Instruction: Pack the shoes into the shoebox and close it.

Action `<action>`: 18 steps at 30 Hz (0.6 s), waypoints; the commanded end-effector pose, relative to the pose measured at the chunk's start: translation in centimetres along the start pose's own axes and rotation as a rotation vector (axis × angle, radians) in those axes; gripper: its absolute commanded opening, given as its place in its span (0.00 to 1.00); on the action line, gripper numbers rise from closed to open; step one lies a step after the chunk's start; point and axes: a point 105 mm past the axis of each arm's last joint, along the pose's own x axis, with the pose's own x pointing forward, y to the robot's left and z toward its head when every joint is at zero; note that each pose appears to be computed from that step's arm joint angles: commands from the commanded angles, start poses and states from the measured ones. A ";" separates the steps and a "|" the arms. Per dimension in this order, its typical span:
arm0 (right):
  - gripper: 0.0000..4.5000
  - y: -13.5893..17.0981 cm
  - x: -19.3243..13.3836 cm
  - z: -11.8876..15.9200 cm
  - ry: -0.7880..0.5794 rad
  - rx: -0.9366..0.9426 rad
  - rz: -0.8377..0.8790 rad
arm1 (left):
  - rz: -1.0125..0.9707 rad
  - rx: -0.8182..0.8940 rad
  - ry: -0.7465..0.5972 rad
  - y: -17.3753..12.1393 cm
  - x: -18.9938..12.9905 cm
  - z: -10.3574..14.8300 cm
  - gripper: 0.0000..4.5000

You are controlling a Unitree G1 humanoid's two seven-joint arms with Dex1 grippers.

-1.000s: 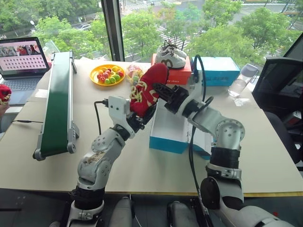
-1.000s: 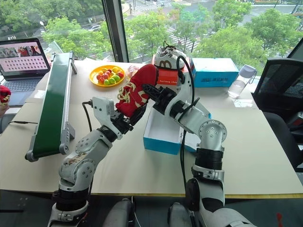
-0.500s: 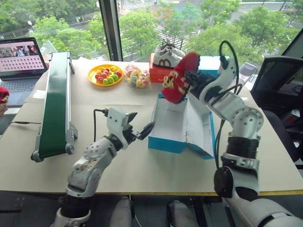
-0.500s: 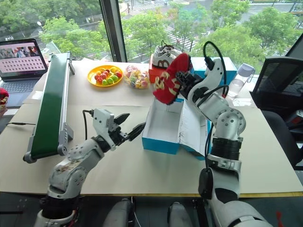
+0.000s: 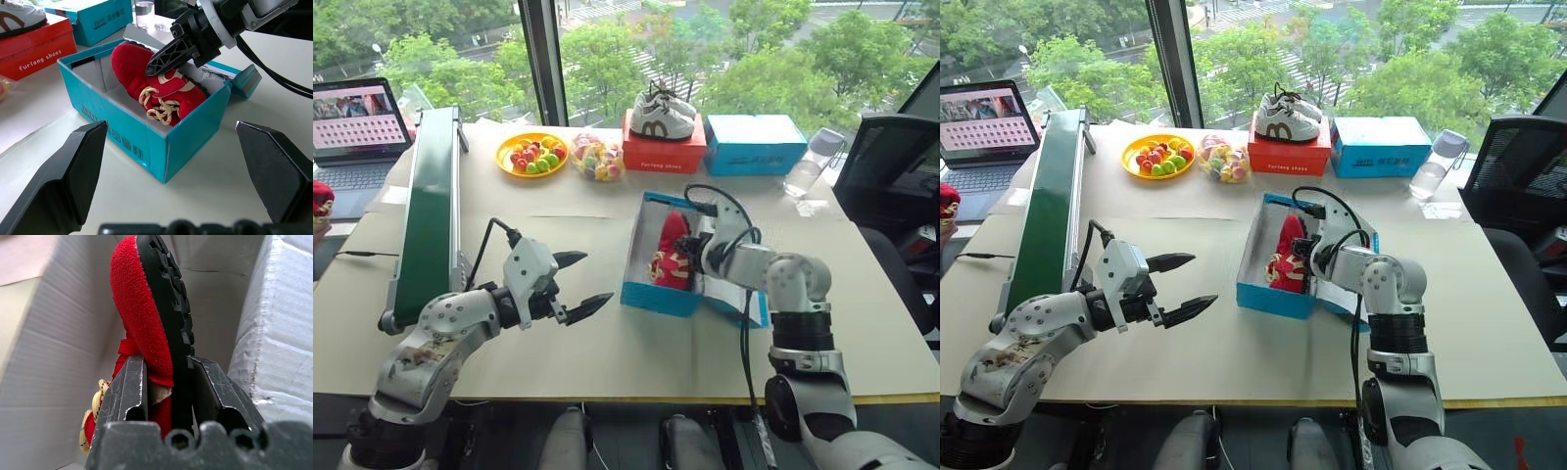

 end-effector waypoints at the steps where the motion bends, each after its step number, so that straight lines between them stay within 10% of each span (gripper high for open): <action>1: 0.31 -0.1 -0.5 0.6 -0.037 -0.070 -0.059 | 0.003 0.046 -0.033 0.0 -0.2 1.3 1.00; 7: 0.31 0.9 -0.3 0.0 -0.043 -0.053 -0.052 | 0.001 0.049 -0.026 -0.1 -0.1 1.1 1.00; 14: 0.85 2.2 -0.9 1.9 -0.134 -0.039 -0.037 | 0.005 0.057 -0.026 0.2 0.0 1.2 1.00; 18: 0.85 3.7 -3.0 6.5 -0.357 -0.078 -0.003 | 0.041 0.067 -0.032 0.7 -0.1 1.2 1.00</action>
